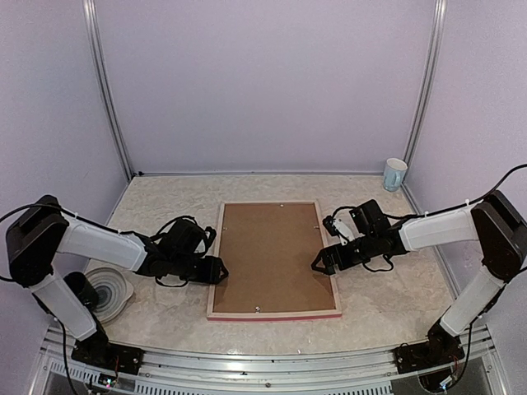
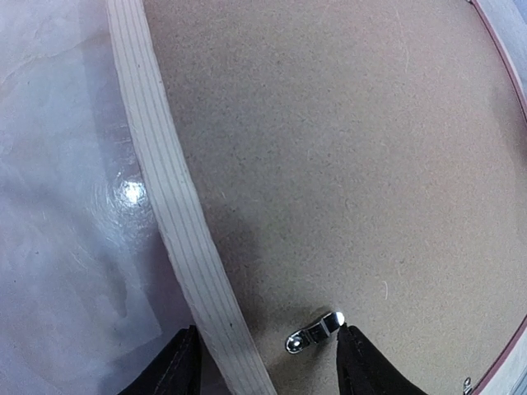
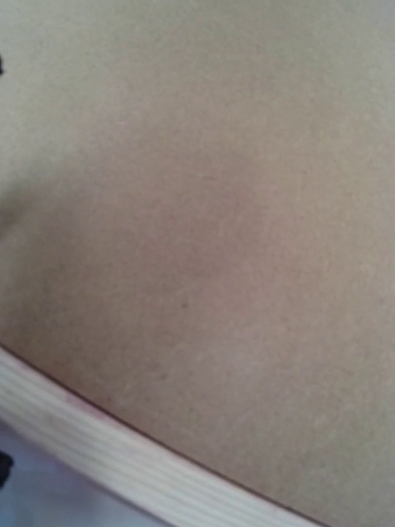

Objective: Put the photo into the frame
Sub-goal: Adjust the frame body with the backboard, then press the fastener onto the backboard.

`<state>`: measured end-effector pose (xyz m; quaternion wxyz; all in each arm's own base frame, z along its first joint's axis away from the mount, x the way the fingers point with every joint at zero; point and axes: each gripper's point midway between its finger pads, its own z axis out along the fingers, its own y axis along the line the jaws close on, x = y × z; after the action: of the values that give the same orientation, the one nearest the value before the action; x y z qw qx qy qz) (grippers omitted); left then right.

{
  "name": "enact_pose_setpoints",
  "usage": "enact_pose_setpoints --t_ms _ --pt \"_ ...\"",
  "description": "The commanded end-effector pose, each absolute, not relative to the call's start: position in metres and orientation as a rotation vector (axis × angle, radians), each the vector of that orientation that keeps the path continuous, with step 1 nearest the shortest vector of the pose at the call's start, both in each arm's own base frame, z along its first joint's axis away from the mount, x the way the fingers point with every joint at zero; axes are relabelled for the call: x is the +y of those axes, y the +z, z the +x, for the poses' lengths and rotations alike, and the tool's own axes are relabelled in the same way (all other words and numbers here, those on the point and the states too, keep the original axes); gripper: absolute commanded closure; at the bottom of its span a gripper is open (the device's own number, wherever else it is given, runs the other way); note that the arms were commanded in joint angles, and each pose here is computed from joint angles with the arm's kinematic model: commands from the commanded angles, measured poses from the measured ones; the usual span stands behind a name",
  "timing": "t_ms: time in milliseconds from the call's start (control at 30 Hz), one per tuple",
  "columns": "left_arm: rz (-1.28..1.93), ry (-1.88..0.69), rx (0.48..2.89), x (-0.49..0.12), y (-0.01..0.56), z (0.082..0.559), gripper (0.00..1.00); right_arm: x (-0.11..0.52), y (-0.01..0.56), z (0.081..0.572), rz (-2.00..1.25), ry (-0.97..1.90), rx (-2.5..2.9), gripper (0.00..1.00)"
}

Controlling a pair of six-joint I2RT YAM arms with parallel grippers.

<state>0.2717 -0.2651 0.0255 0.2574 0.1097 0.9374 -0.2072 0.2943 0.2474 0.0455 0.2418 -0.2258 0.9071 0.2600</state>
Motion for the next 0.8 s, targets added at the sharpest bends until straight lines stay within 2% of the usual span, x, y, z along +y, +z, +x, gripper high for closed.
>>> enact_pose_setpoints --t_ms 0,500,767 --pt "0.317 -0.562 2.544 -0.2625 0.0228 0.2649 0.44 0.2447 0.0401 0.2943 -0.616 0.714 2.486 0.01" --pt "0.335 -0.572 2.548 -0.2677 0.022 0.2663 0.45 0.2457 0.0349 0.2992 -0.629 0.695 2.495 0.01" --pt "0.335 -0.55 2.553 -0.2673 0.0225 0.2675 0.48 0.2464 0.0359 0.3009 -0.633 0.689 2.495 0.01"
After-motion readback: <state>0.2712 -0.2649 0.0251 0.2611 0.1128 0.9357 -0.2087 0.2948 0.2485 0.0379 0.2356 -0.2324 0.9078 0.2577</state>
